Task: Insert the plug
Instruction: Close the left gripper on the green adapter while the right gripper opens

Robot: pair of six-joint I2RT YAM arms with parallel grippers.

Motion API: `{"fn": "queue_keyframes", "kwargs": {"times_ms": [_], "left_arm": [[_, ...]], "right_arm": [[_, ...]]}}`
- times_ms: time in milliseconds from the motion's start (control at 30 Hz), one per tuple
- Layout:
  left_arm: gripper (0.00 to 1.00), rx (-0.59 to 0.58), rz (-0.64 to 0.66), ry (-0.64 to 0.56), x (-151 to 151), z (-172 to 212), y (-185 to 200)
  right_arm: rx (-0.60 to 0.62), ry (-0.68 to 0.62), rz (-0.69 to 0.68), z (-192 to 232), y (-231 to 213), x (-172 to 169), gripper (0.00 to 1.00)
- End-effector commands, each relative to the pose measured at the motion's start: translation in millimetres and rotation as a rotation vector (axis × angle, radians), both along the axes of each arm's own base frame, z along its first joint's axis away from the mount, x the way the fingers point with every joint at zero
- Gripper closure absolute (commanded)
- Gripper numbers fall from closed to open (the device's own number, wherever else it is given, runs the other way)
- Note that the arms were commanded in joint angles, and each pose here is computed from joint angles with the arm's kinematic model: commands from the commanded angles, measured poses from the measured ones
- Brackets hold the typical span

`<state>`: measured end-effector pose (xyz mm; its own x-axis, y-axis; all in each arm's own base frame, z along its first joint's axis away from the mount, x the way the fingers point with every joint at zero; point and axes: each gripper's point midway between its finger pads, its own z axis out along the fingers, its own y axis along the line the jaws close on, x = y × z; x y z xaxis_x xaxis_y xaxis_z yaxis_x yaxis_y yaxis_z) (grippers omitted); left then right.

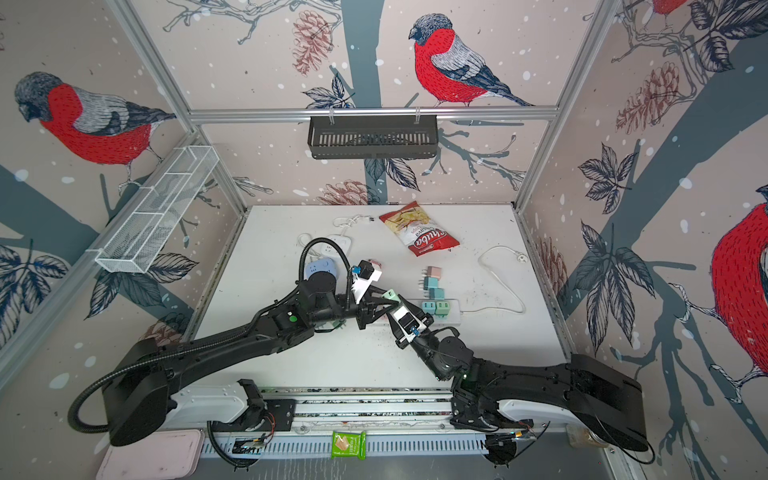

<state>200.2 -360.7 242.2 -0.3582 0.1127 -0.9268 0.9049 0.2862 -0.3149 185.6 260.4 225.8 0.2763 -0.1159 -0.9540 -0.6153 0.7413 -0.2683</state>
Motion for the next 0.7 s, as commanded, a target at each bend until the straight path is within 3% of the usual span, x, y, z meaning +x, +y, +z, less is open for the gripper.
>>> {"fn": "queue_keyframes", "kwargs": {"times_ms": [0, 33, 67, 100, 367, 533, 667], "left_arm": [[1.00, -0.010, 0.020, -0.063, 3, 7, 4], [1.00, -0.012, 0.040, -0.068, 5, 9, 7], [1.00, -0.011, 0.057, -0.074, 7, 9, 9], [1.00, -0.010, 0.076, -0.081, 9, 10, 11], [1.00, -0.018, 0.274, -0.151, 29, 16, 40], [1.00, -0.010, 0.320, -0.221, 32, 15, 51], [1.00, 0.030, 0.315, -0.249, 35, 6, 49]], "right_arm": [[0.100, 0.002, -0.020, 16, -7, 1, 0.48], [0.108, 0.005, -0.029, 16, -9, 2, 0.42], [0.106, 0.010, -0.042, 14, -11, 3, 0.30], [0.104, 0.011, -0.052, 13, -13, 4, 0.00], [0.089, 0.049, -0.172, -4, -34, 18, 0.00], [0.190, 0.106, -0.312, -8, -69, 38, 0.00], [0.303, 0.237, -0.429, -23, -107, 65, 0.00]]}}
